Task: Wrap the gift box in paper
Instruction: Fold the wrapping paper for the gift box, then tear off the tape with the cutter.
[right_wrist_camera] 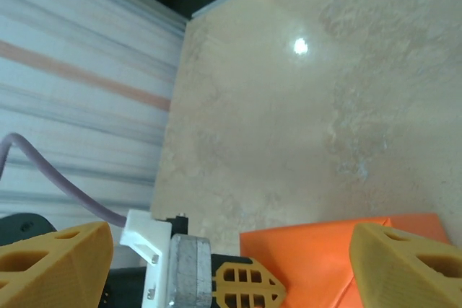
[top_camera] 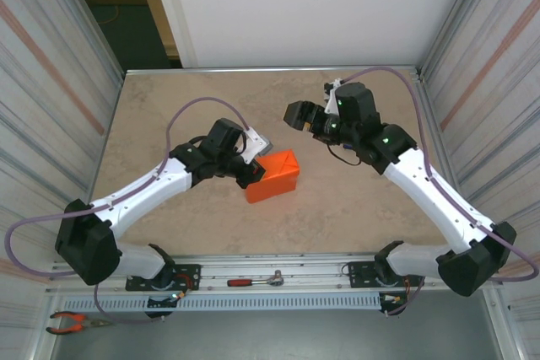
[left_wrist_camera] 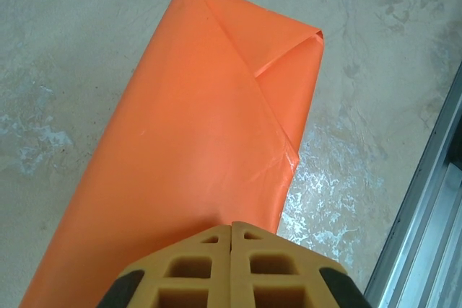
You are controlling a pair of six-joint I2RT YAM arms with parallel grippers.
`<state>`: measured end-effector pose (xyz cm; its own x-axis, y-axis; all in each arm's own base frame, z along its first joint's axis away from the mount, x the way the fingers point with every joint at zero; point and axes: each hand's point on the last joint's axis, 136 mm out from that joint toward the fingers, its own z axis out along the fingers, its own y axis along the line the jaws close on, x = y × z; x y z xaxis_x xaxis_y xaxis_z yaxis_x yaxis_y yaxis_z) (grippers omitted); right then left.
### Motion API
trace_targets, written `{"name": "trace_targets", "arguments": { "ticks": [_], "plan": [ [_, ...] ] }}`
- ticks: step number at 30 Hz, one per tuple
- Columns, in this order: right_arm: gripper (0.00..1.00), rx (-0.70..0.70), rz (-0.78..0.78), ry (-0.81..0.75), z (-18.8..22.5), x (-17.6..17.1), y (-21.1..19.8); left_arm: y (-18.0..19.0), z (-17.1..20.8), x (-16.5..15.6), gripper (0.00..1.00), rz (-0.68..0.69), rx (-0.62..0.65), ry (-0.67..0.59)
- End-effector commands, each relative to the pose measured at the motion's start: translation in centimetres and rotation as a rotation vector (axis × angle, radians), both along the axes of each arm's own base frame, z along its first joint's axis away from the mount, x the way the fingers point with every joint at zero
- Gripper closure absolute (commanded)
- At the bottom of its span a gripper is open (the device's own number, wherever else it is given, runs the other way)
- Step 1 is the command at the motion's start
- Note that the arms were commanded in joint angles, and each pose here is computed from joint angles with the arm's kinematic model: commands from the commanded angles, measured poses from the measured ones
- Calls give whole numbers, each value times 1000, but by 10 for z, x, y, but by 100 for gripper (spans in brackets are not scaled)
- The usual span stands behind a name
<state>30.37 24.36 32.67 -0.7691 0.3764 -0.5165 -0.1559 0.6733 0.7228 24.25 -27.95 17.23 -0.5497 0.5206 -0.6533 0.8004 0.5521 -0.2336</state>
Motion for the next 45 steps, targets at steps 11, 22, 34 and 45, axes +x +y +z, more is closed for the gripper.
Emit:
{"name": "trace_targets", "arguments": {
  "ticks": [11, 22, 34, 45],
  "plan": [
    [11, 67, -80, -163, 70, -21, -16, 31, -8, 10, 100, 47, 81, -1],
    [12, 76, -42, -227, 86, -25, -5, 28, -18, 11, 100, 41, 76, 19],
    [17, 159, 37, -227, 96, -30, 14, 36, -20, 7, 100, 55, 93, 10],
    [19, 92, -271, -137, 26, 21, -95, 38, -29, 5, 100, 55, 95, 21]
  ]
}}
